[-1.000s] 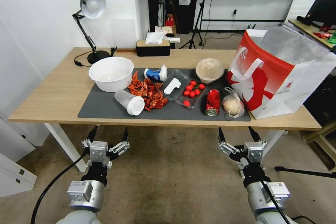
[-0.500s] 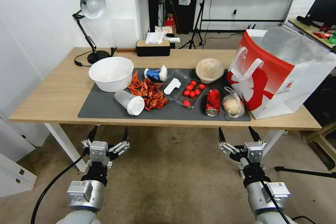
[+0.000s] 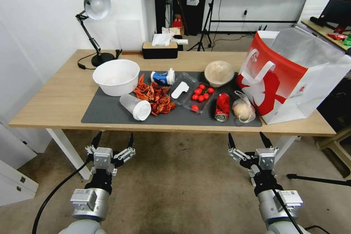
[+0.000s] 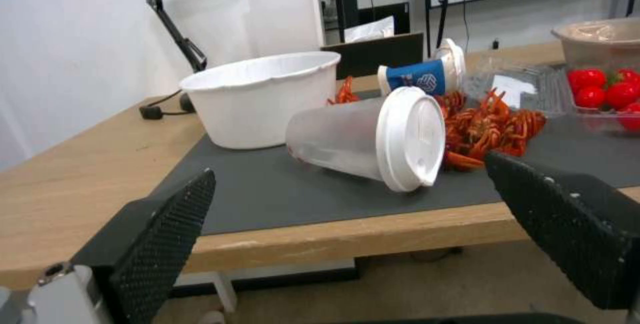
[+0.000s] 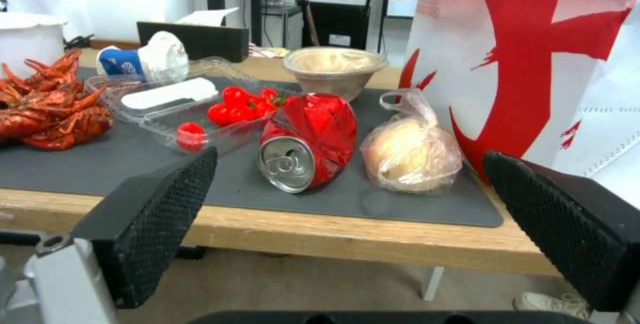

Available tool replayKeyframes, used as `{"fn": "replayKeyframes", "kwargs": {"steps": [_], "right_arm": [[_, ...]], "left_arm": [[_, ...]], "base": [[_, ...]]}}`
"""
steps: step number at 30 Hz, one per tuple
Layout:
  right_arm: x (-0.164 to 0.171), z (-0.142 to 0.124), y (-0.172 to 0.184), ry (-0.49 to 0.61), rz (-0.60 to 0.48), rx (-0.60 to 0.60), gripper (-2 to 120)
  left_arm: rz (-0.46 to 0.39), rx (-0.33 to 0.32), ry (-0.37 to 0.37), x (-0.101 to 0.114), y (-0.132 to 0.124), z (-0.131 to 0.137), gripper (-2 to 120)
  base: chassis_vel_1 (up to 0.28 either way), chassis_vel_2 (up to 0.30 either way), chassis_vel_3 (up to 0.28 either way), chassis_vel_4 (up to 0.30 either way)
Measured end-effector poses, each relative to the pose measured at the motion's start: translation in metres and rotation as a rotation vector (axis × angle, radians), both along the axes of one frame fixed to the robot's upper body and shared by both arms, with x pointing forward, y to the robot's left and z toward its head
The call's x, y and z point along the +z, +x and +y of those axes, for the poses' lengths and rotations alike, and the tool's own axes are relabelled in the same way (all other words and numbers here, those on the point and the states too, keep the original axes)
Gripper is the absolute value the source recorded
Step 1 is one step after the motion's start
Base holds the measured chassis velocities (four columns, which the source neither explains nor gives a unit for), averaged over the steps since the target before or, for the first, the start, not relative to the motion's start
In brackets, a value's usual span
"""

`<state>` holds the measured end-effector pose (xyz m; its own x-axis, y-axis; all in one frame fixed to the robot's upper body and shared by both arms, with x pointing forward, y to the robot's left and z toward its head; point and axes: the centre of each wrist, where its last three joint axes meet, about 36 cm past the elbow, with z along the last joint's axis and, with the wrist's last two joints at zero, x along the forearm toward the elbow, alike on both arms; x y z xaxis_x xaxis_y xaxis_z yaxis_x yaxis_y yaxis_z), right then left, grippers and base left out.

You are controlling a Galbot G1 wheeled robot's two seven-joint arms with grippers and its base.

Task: Pick up the trash from the table and place it into the takeout bag.

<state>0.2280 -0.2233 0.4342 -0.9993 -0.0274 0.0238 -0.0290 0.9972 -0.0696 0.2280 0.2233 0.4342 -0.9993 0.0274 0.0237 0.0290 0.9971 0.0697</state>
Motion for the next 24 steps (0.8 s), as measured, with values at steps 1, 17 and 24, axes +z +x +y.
{"fn": "replayKeyframes", "kwargs": {"steps": [1, 17, 24], "right_arm": [[0.000, 0.000, 0.000, 0.000, 0.000, 0.000, 100], [-0.038, 0.027, 0.025, 0.138, -0.009, 0.147, 100], [-0.027, 0.023, 0.024, 0.133, -0.067, 0.122, 100]], "left_arm": [[0.000, 0.000, 0.000, 0.000, 0.000, 0.000, 100], [-0.013, 0.254, -0.048, -0.069, -0.022, 0.021, 100], [-0.026, 0.233, -0.047, -0.064, -0.023, 0.022, 100]], "base": [[0.000, 0.000, 0.000, 0.000], [0.000, 0.000, 0.000, 0.000], [0.000, 0.000, 0.000, 0.000]]}}
